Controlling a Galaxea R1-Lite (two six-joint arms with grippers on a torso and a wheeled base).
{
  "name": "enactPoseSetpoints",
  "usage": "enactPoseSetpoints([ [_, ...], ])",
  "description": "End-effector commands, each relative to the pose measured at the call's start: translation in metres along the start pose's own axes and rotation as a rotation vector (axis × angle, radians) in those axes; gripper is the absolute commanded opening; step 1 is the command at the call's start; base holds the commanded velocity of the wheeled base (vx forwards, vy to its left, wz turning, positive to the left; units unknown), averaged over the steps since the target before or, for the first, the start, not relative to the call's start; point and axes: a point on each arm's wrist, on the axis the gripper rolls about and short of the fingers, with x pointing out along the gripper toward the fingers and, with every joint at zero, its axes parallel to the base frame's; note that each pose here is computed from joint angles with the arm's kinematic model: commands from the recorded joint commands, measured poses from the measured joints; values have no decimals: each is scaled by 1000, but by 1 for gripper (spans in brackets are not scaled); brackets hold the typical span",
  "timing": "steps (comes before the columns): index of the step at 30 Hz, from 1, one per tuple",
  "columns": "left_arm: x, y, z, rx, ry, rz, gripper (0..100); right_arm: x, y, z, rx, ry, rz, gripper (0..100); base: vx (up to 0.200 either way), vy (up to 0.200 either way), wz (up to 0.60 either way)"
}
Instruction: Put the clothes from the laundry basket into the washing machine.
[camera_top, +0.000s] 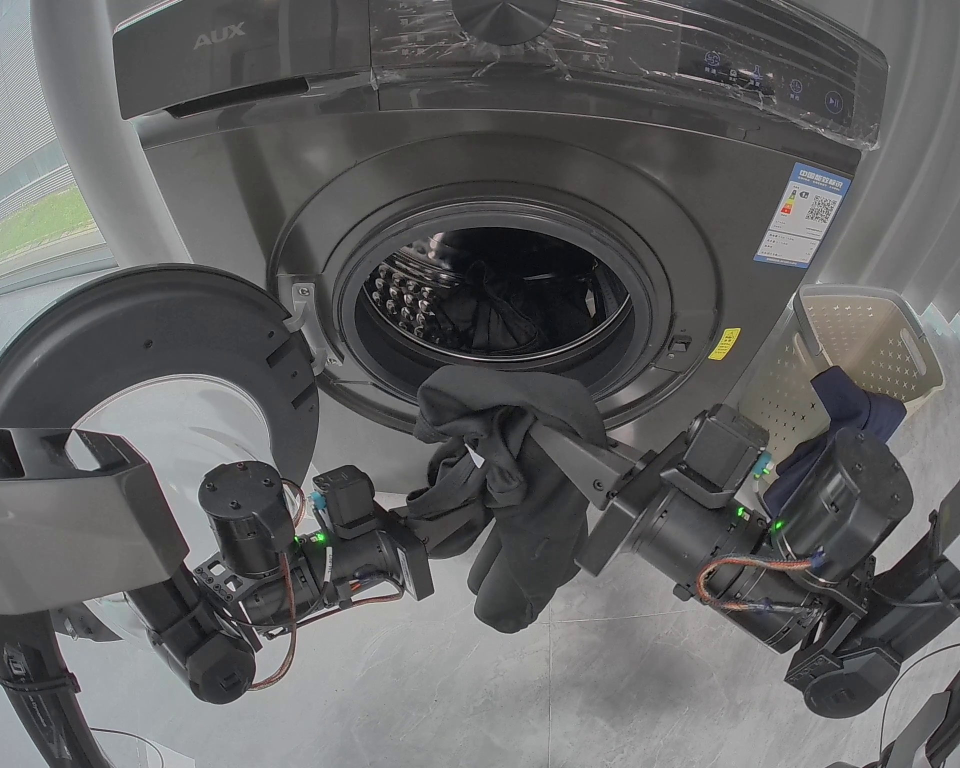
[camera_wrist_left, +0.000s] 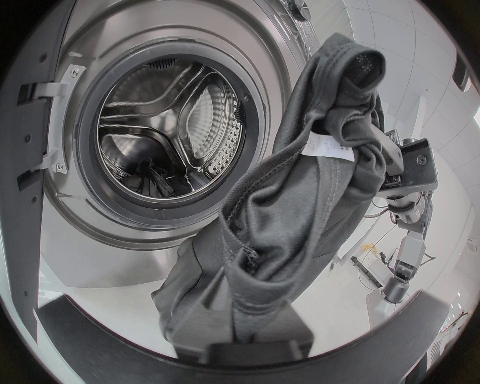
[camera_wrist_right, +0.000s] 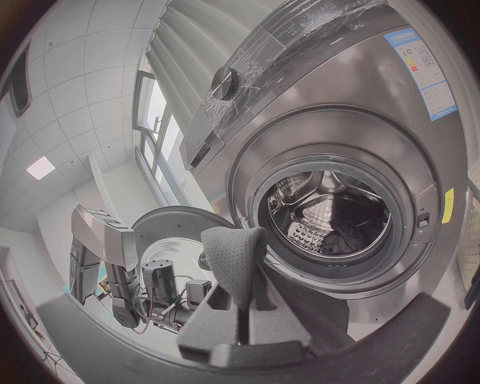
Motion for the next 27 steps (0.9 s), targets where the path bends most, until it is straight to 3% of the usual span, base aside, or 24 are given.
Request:
enactPoseSetpoints([
  [1, -11, -3, 13, 12, -31, 9, 0, 0, -2, 0, -2, -1, -7, 0, 0, 0, 0],
  [5, -24, -10, 22, 19, -48, 6, 0, 0, -3, 1, -1, -3, -9, 0, 0, 0, 0],
  [10, -27, -9, 28, 28, -71, 37, 0, -2, -3, 0, 0, 3, -11, 0, 0, 0, 0],
  [19, -63, -19, 67, 58, -215, 118, 0, -18, -5, -23, -11, 124, -19, 0, 0, 0, 0],
  [20, -65, -19, 70, 62, -224, 124, 0, -18, -6, -25, -13, 131, -20, 100, 0, 0, 0],
  [24, -66, -18, 75, 74, -248, 128, 0, -17, -14, -38, -17, 177, -49, 100, 0, 0, 0],
  [27, -70, -21, 79, 81, -261, 122, 0, -19, -28, -53, -33, 239, -95, 100, 0, 0, 0],
])
